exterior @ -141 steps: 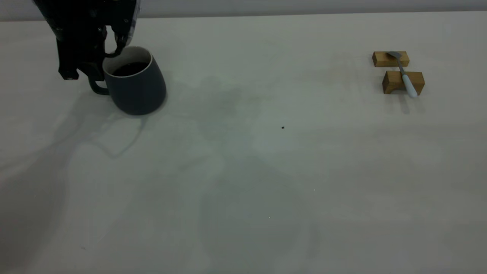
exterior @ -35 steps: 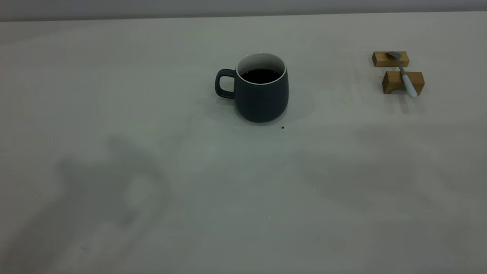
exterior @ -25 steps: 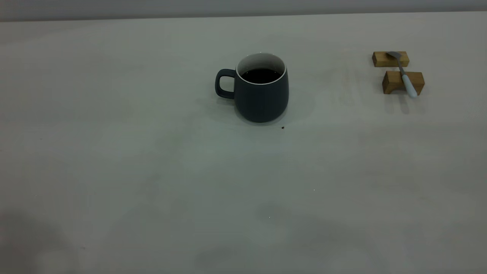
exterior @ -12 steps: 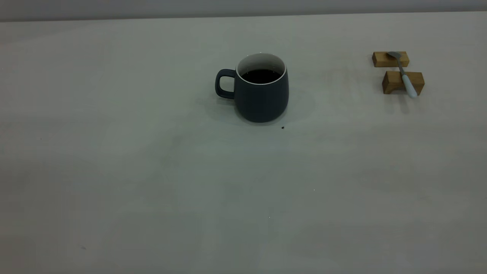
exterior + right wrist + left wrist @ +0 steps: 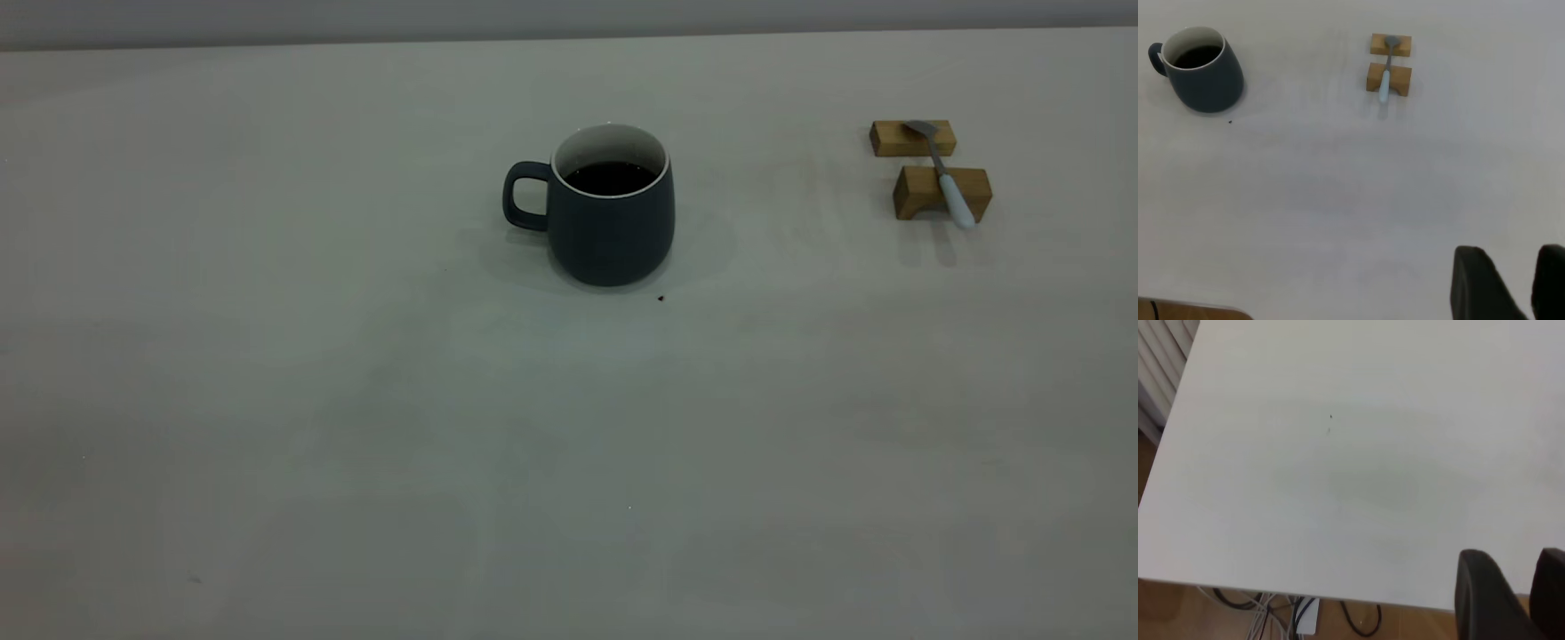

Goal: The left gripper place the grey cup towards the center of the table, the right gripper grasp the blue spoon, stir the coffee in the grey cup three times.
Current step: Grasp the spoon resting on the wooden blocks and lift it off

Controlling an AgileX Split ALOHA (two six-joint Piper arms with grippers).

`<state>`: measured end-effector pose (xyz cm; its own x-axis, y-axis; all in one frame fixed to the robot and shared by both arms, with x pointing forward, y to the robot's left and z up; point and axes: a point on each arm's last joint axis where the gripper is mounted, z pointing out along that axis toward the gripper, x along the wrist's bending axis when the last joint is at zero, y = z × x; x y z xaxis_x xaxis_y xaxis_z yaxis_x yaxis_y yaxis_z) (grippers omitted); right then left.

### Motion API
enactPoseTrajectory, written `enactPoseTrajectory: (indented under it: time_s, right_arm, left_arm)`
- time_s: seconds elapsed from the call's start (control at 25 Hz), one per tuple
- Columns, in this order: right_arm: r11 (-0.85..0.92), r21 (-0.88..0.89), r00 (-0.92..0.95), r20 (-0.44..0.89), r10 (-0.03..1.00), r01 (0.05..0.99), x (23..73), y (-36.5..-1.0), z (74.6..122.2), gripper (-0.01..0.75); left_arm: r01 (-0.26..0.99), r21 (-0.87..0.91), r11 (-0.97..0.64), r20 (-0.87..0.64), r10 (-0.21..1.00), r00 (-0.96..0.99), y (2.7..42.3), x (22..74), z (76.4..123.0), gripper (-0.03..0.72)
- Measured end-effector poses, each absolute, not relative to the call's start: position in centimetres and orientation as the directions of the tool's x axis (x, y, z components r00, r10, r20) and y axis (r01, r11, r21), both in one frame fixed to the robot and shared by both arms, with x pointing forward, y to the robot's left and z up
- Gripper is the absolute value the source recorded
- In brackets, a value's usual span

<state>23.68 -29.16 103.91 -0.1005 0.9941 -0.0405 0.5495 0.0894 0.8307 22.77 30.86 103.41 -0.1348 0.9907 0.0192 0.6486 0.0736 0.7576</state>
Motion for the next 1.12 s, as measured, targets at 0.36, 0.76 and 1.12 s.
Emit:
enactPoseTrajectory:
  time_s: [0.36,0.76,1.12]
  right_arm:
    - [0.089,0.831,-0.101,-0.041,0.994,0.549,23.68,-29.16,103.91,0.24]
    - [0.089,0.831,-0.101,-0.041,0.994,0.549,23.68,-29.16,103.91,0.24]
    - [0.089,0.831,-0.101,-0.041,0.994,0.549,23.68,-29.16,103.91,0.24]
  left_arm:
    - [0.62,0.782,0.071,0.016,0.991,-0.133,30.82,22.18,103.32,0.242]
    - [0.622,0.781,0.051,0.021,0.994,-0.108,30.66,22.18,103.31,0.242]
    - [0.622,0.781,0.051,0.021,0.994,-0.108,30.66,22.18,103.31,0.242]
